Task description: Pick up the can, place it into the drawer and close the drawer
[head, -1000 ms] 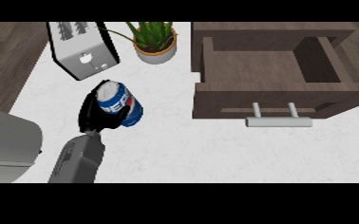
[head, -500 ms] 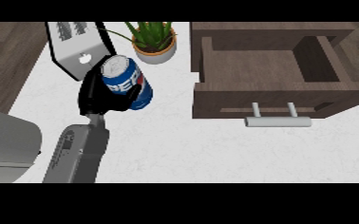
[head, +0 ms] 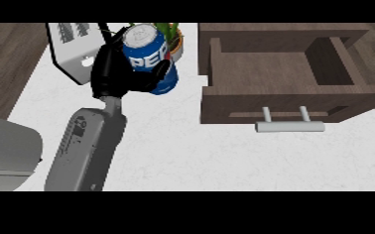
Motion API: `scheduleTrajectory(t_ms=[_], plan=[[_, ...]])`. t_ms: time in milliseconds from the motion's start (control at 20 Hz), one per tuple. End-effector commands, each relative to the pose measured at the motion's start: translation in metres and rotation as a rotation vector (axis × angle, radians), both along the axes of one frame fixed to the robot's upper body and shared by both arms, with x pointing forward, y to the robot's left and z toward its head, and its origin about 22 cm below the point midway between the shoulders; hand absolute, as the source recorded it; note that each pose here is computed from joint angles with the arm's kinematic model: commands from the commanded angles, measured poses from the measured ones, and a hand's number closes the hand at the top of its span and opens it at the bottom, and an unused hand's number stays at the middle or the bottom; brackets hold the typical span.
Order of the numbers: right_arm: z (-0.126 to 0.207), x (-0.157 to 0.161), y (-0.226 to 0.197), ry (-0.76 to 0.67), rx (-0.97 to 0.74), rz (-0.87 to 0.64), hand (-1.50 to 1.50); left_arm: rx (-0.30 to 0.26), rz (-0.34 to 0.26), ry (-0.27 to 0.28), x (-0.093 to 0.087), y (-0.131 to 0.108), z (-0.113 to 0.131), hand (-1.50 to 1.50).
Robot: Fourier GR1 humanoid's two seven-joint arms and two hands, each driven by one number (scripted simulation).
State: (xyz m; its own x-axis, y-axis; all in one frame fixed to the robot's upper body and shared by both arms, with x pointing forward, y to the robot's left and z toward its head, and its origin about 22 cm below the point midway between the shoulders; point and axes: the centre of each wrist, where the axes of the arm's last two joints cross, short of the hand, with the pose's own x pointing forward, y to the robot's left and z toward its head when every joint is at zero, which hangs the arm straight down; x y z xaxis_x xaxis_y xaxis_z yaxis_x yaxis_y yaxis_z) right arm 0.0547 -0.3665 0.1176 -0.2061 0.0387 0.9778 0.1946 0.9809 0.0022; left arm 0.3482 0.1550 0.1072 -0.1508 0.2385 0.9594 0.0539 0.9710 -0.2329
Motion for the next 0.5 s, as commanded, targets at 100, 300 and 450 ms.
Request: scheduleTrajectory(t_ms=[100, 300, 450], plan=[[0.014, 0.005, -0.022, -0.001, -0.025, -0.007, -1.50, 0.030, -0.014, -0.021, 0.009, -0.034, 0.045, 1.50], [0.004, 0.011, -0.003, 0.001, 0.002, -0.009, -1.50, 0.024, -0.014, -0.015, 0.011, -0.056, 0.063, 1.50], [-0.007, 0.001, -0.015, -0.006, 0.027, 0.008, -1.50, 0.034, -0.015, -0.009, 0.026, -0.066, 0.070, 1.50]])
